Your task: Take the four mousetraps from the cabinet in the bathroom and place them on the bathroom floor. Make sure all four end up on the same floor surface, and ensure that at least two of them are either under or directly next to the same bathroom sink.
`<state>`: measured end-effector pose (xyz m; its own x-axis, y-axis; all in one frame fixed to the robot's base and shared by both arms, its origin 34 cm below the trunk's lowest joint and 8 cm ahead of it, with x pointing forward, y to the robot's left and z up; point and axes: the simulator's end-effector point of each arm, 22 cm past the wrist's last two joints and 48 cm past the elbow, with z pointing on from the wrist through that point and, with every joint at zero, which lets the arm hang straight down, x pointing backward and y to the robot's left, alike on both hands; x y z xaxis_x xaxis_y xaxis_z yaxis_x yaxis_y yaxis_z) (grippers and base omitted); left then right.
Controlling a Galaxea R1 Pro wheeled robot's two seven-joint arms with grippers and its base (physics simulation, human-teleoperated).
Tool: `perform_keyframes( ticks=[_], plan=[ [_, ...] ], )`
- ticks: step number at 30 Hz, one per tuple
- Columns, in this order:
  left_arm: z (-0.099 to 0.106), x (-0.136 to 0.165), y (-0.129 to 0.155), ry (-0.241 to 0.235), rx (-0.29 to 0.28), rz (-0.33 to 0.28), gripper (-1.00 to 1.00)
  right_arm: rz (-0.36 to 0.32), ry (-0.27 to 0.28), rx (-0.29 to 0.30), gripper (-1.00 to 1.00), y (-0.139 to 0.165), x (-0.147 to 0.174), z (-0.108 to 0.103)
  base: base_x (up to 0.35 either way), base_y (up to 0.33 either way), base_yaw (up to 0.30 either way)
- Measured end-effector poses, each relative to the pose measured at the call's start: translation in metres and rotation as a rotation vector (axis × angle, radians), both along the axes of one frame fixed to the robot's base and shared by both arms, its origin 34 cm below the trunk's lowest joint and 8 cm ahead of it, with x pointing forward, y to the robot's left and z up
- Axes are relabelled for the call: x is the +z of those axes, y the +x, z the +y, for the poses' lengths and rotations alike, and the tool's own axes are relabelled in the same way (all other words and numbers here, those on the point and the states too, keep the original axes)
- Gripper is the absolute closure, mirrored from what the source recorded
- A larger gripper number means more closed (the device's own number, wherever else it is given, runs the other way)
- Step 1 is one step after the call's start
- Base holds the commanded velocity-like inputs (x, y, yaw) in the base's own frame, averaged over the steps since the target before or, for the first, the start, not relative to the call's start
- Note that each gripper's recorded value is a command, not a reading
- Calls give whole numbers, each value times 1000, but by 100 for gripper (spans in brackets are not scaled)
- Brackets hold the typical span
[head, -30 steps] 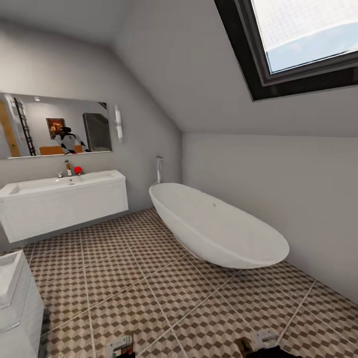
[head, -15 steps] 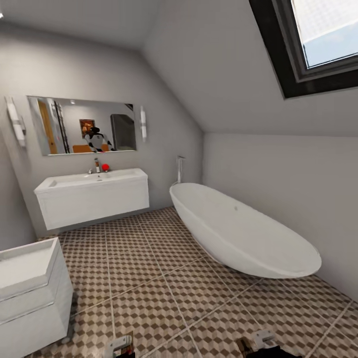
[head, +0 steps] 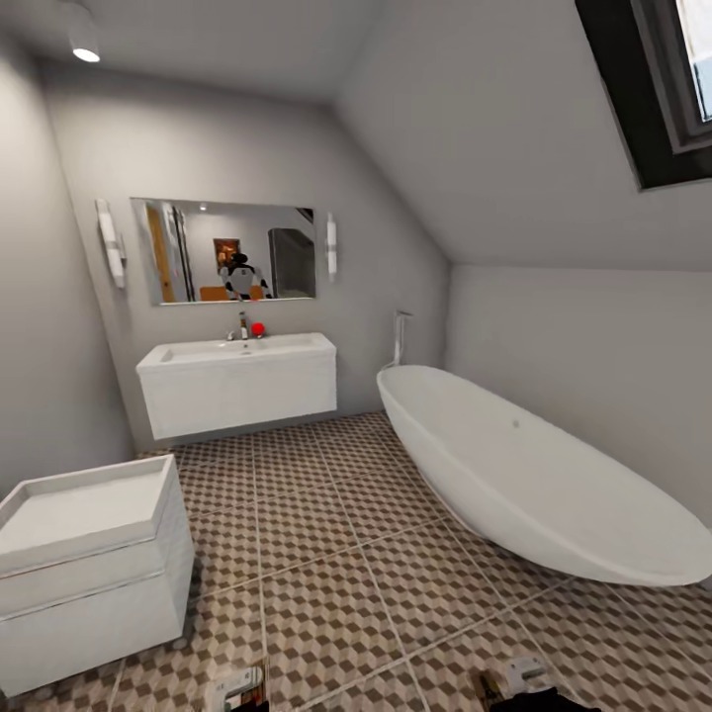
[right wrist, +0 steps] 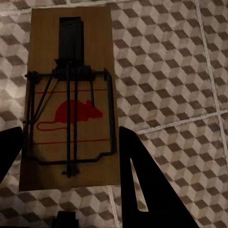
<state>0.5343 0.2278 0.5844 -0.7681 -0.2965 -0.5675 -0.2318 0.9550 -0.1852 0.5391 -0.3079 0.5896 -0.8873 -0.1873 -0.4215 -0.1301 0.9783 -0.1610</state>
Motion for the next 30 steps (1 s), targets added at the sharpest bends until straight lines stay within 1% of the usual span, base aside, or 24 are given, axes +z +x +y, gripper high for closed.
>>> perform_keyframes(
  ticks=[12, 17, 30],
  plan=[
    [0, 0, 0, 0, 0, 0, 100, 0, 0, -1, 100, 0, 0, 0, 0, 0, 279],
    [0, 0, 0, 0, -1, 0, 100, -1, 0, -2, 100, 0, 0, -1, 0, 0, 62],
    [-1, 0, 0, 0, -4, 0, 100, -13, -6, 0, 100, 2, 2, -6, 0, 0, 5]
  ],
)
